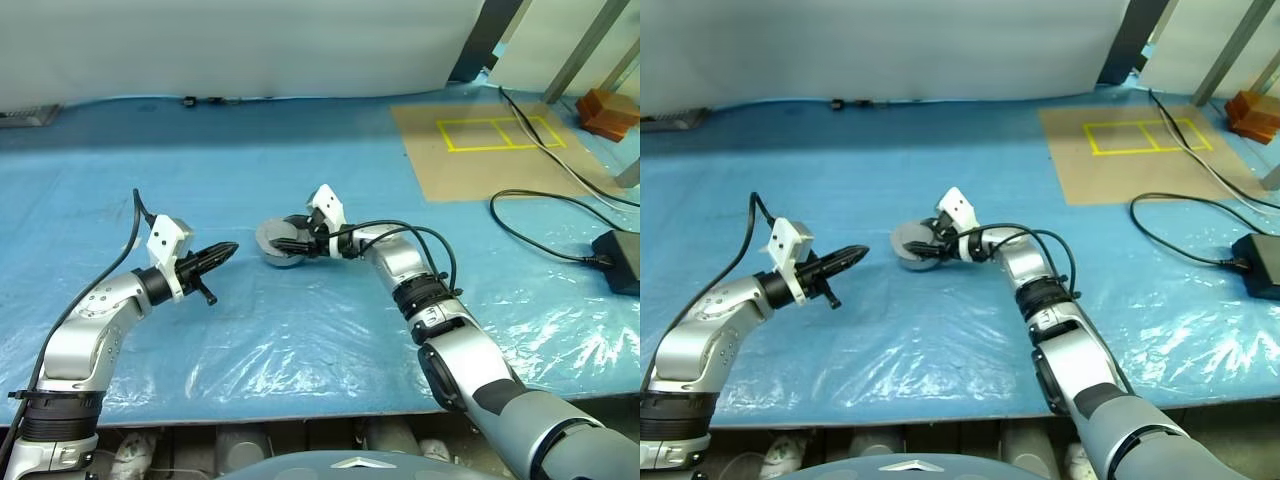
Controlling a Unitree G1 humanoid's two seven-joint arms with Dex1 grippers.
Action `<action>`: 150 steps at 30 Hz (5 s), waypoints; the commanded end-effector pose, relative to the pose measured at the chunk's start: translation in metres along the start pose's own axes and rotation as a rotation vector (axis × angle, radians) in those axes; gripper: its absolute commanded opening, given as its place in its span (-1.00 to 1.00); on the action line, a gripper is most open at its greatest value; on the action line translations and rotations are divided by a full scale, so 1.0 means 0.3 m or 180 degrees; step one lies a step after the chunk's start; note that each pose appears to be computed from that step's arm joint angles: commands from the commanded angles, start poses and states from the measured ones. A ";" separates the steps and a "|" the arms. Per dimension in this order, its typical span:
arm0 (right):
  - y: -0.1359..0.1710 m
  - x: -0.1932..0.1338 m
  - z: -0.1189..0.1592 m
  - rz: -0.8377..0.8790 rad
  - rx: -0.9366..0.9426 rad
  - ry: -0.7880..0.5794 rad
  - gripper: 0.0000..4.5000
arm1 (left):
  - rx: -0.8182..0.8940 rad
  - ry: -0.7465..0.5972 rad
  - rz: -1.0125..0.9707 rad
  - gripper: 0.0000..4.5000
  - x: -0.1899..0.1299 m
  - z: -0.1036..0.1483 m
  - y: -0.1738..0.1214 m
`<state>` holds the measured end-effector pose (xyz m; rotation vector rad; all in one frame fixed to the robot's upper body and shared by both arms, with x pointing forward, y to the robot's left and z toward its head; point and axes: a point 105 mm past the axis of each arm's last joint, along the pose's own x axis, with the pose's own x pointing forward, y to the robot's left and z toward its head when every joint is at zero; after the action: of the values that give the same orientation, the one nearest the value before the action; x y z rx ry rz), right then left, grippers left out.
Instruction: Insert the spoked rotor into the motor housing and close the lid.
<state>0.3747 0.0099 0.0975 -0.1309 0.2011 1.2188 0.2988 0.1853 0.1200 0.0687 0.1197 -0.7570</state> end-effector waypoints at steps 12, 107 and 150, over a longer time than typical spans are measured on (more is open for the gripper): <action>0.056 -0.009 -0.044 0.0316 0.0477 0.0125 0.30 | 0.0101 -0.0075 -0.0042 -1.00 0.007 0.018 -0.011; 0.036 -0.076 -0.328 -0.0245 0.0283 0.1096 0.30 | 0.0218 0.0382 -0.0160 -1.00 0.229 -0.122 -0.016; -0.021 -0.278 -0.156 -0.0173 0.3059 -0.0036 0.88 | 0.0287 0.0385 -0.0242 -1.00 0.240 -0.120 -0.036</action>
<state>0.3571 -0.0834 0.0777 0.6637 0.6721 0.9517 0.3455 0.1371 0.0875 0.1967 0.1561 -0.8078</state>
